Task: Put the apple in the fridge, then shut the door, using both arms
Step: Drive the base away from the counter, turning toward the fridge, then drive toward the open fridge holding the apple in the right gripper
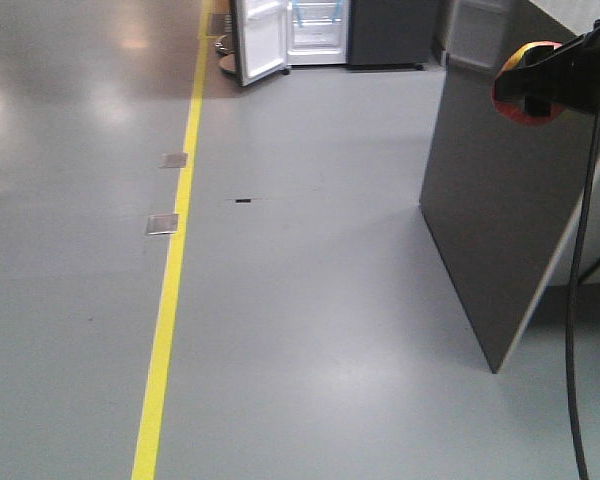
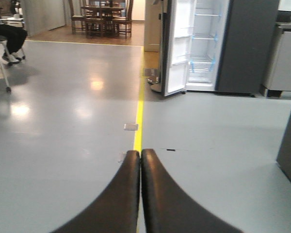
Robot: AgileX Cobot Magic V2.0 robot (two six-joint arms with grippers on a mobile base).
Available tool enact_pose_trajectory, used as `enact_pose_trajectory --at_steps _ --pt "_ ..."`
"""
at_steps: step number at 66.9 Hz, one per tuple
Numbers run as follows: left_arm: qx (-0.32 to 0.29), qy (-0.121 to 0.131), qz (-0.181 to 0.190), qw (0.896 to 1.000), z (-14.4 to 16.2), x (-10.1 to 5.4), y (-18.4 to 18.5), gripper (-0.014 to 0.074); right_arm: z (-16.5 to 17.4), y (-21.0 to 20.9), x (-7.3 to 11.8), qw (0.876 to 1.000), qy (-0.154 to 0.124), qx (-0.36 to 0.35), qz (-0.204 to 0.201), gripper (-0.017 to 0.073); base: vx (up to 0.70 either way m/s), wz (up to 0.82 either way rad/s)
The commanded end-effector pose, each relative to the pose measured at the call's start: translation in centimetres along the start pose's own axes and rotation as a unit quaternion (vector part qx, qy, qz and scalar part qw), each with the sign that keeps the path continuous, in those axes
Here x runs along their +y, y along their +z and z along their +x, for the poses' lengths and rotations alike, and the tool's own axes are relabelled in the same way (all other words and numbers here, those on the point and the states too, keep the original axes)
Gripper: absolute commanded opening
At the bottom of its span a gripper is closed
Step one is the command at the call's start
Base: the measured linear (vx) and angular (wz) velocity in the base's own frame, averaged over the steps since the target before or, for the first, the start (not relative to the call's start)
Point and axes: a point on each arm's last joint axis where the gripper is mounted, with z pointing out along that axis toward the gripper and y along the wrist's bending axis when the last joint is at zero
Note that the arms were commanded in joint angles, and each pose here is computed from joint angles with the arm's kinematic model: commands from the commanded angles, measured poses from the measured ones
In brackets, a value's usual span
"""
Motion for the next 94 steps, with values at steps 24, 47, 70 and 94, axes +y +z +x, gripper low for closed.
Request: enact_pose_trajectory --at_steps 24,47,70,94 --pt "-0.030 -0.004 0.008 1.000 0.16 -0.05 0.03 -0.0006 -2.02 -2.15 0.01 0.998 -0.002 -0.069 0.012 0.0150 0.12 0.21" --pt "-0.030 -0.004 0.008 1.000 0.16 -0.05 0.03 -0.0006 -2.02 -2.15 0.01 0.998 -0.002 -0.069 0.012 0.0150 0.14 0.07" --pt "-0.030 -0.004 0.008 1.000 0.16 -0.05 0.03 -0.0006 -2.02 -2.15 0.01 0.998 -0.002 -0.069 0.012 0.0150 0.16 0.02" --pt "-0.030 -0.004 0.008 1.000 0.16 -0.05 0.03 -0.0006 -2.02 -2.15 0.01 0.998 -0.002 -0.069 0.012 0.0150 0.16 -0.04"
